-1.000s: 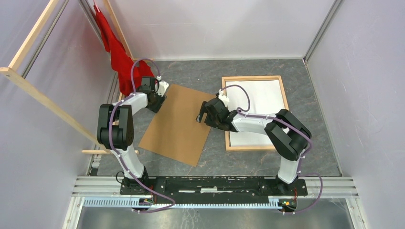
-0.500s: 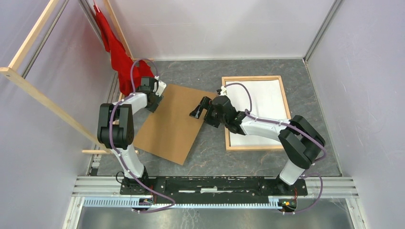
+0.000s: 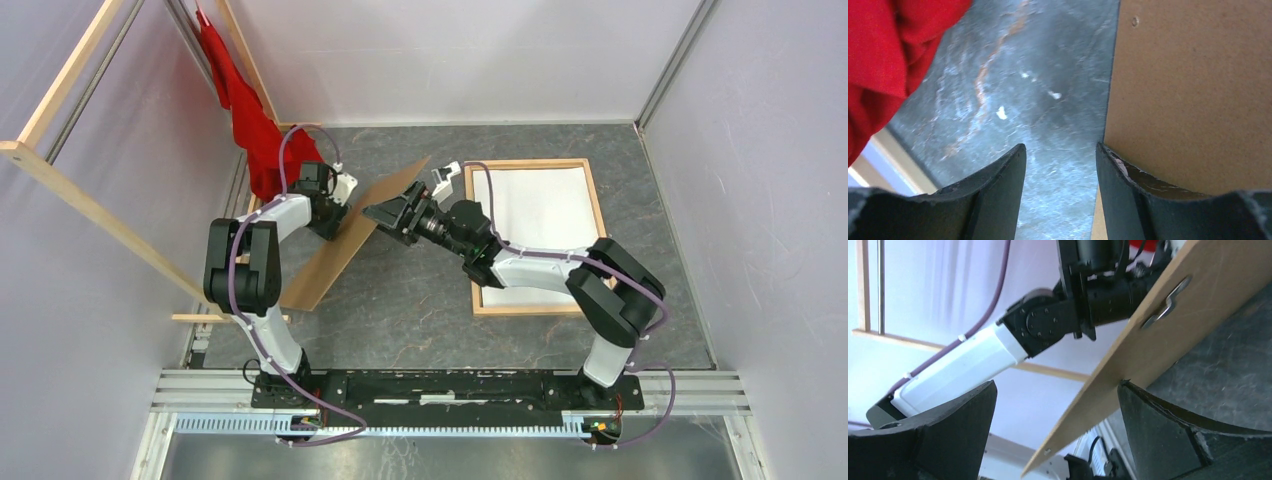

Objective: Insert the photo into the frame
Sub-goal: Pick up the photo frame item at the center of the board.

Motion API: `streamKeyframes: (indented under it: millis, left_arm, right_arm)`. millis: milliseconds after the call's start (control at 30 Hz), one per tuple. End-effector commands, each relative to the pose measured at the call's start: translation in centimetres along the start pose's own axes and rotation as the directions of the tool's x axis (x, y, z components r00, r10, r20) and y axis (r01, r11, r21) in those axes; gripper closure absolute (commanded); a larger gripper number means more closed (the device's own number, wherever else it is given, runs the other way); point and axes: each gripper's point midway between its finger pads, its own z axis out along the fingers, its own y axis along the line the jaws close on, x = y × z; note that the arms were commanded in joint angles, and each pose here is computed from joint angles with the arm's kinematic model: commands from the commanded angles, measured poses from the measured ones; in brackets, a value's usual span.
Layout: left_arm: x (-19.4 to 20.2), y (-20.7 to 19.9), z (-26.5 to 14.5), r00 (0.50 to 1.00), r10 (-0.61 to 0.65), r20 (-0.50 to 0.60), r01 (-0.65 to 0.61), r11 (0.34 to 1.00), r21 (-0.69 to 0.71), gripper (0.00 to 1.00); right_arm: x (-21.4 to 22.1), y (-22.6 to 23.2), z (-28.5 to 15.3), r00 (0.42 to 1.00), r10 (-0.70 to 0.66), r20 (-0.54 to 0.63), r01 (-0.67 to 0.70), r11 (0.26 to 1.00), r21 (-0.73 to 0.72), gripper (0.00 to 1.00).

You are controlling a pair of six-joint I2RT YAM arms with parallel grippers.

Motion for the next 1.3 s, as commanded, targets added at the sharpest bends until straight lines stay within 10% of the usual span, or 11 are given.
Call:
streamKeyframes:
  millis: [0,400,667,833,1033,1133,1267]
  left_arm:
    - [3.3,-7.8,0.0,0.994,-0.011,-0.107,0.044,0.951,0.307,0.38]
    - [1.0,-5.9,-1.2,0.998,-0.029,-0.059,0.043,0.966,0.255,0.31]
    - [-2.6,-4.1,-4.2,0.999,-0.022,0.037,0.013,0.972,0.236,0.01]
    - [-5.4,-3.2,-8.2,0.991,0.005,0.133,-0.036,0.971,0.238,0.0]
    - [-8.4,-2.1,-14.4,0.966,0.026,0.256,-0.092,0.964,0.25,0.0]
    - [-9.5,-2.6,-19.7,0.906,0.103,0.411,-0.22,0.943,0.249,0.0]
    - [-8.9,-5.5,-27.4,0.688,0.271,0.674,-0.493,0.855,0.159,0.0]
  right_arm:
    - [1.0,3.2,0.7,0.998,0.032,-0.059,-0.04,0.989,-0.142,0.02]
    - [0.4,-1.6,-1.5,0.998,-0.049,-0.041,0.056,0.979,0.195,0.11]
    - [0.7,-5.2,-2.7,0.999,-0.001,-0.039,0.015,0.932,0.362,0.48]
    - [-0.4,-6.2,-2.9,0.999,0.032,-0.018,-0.022,0.909,0.416,0.87]
    - [-3.9,-6.5,-4.0,0.998,0.047,0.032,-0.057,0.901,0.431,1.0]
    - [-6.7,-5.3,-4.2,0.996,0.059,0.06,-0.079,0.911,0.405,1.0]
    - [-10.9,-3.1,-4.4,0.991,0.065,0.114,-0.104,0.922,0.373,1.0]
